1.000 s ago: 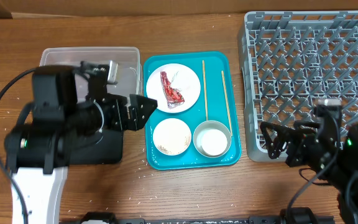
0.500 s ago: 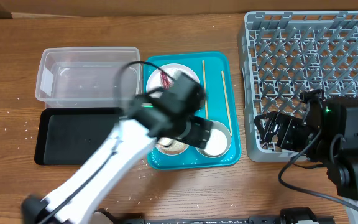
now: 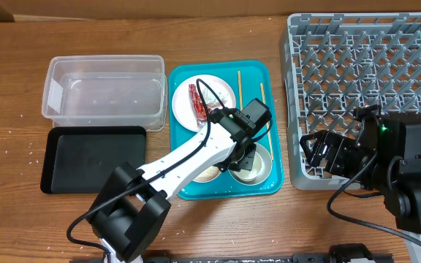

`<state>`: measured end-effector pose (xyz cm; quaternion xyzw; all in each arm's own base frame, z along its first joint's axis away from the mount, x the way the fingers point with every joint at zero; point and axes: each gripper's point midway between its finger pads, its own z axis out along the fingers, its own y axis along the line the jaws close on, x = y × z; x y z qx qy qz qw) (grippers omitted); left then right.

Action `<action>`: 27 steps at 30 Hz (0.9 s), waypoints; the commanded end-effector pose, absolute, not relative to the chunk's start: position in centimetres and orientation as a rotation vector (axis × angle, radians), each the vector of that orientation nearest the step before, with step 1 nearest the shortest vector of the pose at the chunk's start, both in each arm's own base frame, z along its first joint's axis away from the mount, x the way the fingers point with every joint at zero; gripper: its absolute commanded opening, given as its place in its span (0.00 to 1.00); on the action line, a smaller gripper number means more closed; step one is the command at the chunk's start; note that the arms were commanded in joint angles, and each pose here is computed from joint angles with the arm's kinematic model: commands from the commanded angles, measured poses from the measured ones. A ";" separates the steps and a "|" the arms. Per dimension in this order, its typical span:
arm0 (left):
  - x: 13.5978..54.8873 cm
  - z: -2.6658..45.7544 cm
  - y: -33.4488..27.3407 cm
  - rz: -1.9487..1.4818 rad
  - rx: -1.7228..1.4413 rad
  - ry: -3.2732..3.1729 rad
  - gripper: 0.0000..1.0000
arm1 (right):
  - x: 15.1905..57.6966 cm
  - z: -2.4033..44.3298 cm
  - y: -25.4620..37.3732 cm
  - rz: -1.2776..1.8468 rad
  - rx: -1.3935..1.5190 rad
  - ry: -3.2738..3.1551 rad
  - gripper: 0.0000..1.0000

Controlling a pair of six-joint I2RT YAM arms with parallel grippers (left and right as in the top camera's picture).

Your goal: Sort waste into correct bins and load items into the dishwasher

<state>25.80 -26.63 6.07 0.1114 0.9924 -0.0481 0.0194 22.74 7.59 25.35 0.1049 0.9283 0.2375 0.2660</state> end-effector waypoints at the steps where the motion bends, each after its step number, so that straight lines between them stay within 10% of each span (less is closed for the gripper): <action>1: 26.4 7.8 -26.7 -0.195 0.295 3.050 0.04 | 22.9 26.3 7.4 0.636 0.288 2.476 0.96; 11: 26.7 20.2 -26.0 -0.972 0.369 2.827 0.04 | 23.3 26.7 7.6 0.638 0.235 2.454 0.96; 17: 25.1 29.7 -24.0 -1.681 0.556 2.414 0.04 | 21.9 31.2 13.7 1.020 -0.296 2.239 0.87; 27: 23.0 32.0 -22.8 -1.912 0.615 2.265 0.04 | 18.6 36.1 20.4 1.401 -0.762 1.931 0.93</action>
